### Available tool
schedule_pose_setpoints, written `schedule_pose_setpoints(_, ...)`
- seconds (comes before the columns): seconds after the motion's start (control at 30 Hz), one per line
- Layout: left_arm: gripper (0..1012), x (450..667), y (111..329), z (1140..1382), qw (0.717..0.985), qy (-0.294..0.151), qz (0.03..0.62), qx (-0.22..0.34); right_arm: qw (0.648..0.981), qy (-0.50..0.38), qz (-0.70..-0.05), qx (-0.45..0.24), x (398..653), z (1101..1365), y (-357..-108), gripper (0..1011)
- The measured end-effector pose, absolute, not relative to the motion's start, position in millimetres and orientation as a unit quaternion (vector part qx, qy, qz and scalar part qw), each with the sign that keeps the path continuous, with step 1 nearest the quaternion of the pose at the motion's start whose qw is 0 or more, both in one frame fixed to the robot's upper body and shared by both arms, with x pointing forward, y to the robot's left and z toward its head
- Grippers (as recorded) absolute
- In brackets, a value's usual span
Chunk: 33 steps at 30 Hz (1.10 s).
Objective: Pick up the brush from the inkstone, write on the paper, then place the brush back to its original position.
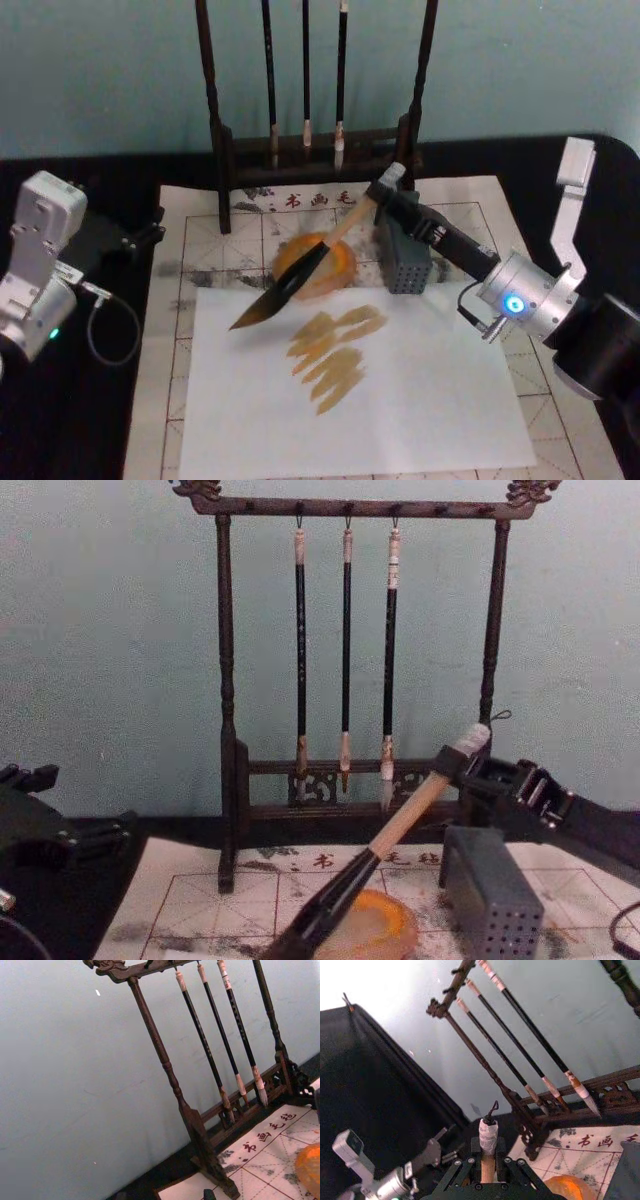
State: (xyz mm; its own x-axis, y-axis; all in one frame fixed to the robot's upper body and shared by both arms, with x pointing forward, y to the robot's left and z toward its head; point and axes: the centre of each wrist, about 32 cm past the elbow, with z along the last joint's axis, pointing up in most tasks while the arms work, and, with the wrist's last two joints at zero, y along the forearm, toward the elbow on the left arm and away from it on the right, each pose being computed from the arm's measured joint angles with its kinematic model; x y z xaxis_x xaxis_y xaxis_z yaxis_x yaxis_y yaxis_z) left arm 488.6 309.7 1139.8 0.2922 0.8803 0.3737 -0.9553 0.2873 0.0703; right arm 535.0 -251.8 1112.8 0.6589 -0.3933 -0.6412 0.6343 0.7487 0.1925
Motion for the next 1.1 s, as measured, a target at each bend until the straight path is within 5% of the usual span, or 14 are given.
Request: schedule_pose_setpoints(1.1, 1001, 489, 310, 1140, 0.791, -0.132, 0.580, 0.141, 0.928, 0.187, -0.295, 0.131, 532, 1135, -257, 174)
